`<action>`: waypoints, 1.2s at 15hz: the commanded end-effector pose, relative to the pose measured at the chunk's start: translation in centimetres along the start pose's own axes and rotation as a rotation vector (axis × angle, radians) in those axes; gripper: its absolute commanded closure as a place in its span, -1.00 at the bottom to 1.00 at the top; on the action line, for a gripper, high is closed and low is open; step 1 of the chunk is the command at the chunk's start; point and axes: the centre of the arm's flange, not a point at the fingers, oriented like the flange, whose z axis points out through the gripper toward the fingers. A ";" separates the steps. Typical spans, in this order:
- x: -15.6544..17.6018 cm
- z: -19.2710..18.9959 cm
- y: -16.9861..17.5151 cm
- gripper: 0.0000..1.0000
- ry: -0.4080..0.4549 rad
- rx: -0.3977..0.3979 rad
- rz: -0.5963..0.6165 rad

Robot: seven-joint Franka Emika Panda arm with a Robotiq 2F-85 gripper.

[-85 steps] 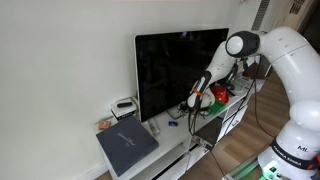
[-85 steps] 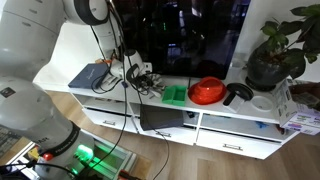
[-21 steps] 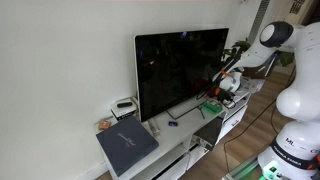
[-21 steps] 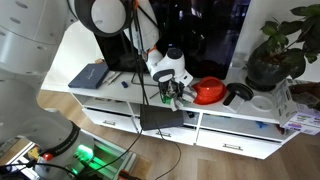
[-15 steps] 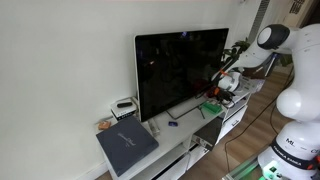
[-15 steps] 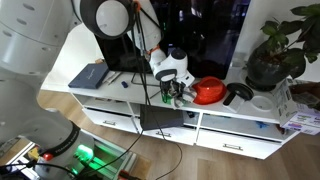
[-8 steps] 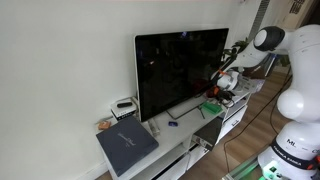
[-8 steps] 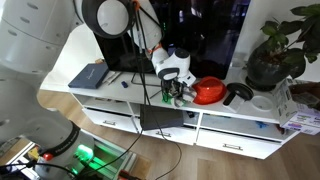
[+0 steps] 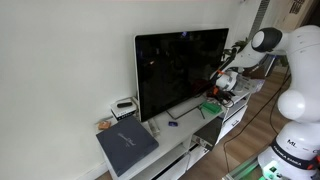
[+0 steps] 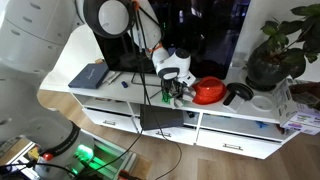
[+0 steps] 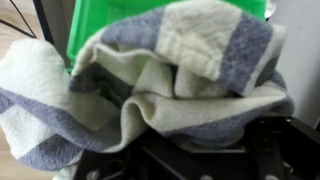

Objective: Put the towel into the case

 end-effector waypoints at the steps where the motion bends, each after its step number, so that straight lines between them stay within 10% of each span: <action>1: -0.8 0.1 0.3 -0.17 -0.020 0.006 -0.010; 8: -1.4 -1.6 0.7 0.03 -0.012 0.016 -0.017; 14: -2.3 -4.7 1.1 -0.41 0.004 0.021 -0.036; 18: -2.8 -6.4 1.3 -0.33 0.016 0.013 -0.044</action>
